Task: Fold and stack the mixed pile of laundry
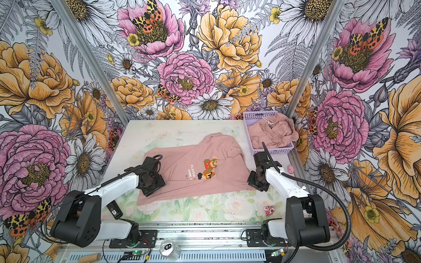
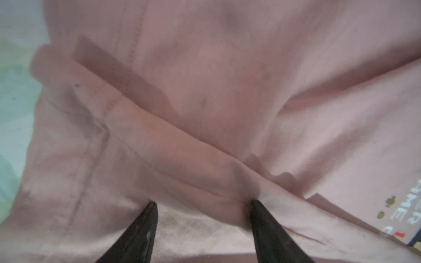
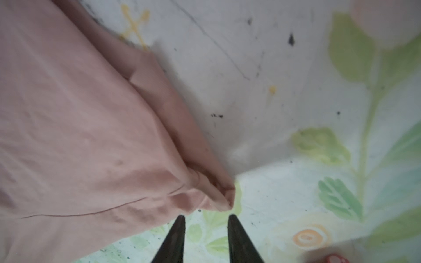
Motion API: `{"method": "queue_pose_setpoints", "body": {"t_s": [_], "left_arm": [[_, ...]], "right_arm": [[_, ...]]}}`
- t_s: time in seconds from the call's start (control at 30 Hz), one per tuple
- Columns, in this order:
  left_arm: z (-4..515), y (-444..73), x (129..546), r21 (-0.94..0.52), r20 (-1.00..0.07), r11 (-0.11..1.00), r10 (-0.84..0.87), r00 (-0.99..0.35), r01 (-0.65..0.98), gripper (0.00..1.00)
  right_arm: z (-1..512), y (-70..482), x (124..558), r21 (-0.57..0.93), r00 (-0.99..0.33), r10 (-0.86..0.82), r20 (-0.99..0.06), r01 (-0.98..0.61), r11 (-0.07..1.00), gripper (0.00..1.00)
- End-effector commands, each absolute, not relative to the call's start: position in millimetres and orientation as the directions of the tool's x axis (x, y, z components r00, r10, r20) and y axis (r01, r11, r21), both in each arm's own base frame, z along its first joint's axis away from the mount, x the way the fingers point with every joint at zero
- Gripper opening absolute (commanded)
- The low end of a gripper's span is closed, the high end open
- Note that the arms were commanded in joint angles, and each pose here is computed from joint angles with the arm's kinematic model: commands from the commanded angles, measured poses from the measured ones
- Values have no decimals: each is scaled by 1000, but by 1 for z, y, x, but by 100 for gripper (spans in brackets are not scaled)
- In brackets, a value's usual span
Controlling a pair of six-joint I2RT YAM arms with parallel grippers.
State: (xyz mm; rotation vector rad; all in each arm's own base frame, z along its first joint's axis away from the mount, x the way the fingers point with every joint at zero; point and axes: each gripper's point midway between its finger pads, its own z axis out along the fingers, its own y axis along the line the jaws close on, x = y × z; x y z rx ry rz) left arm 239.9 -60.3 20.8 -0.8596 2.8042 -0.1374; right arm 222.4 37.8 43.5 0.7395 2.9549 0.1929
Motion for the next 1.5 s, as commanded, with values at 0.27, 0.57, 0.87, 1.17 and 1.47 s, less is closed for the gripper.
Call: {"method": "queue_pose_setpoints", "body": {"t_s": [0.27,0.57,0.87,1.17,1.47], "left_arm": [[-5,-60,239,-107,-98,840,-542,-835,-532,63],[-8,-63,239,-105,-78,842,-538,-839,-529,60],[-11,-65,237,-102,-62,842,-536,-842,-529,59],[6,-69,234,-127,-70,841,-537,-841,-527,65],[69,-75,286,-234,-217,847,-524,-824,-477,73]], "right_arm": [[21,20,231,46,-855,509,-99,507,861,27],[19,3,233,-50,-855,502,-127,511,858,0],[31,-17,226,-161,-873,461,-160,484,860,0],[56,14,241,-3,-904,413,-110,416,909,15],[97,60,311,75,-939,258,-227,247,966,30]]}}
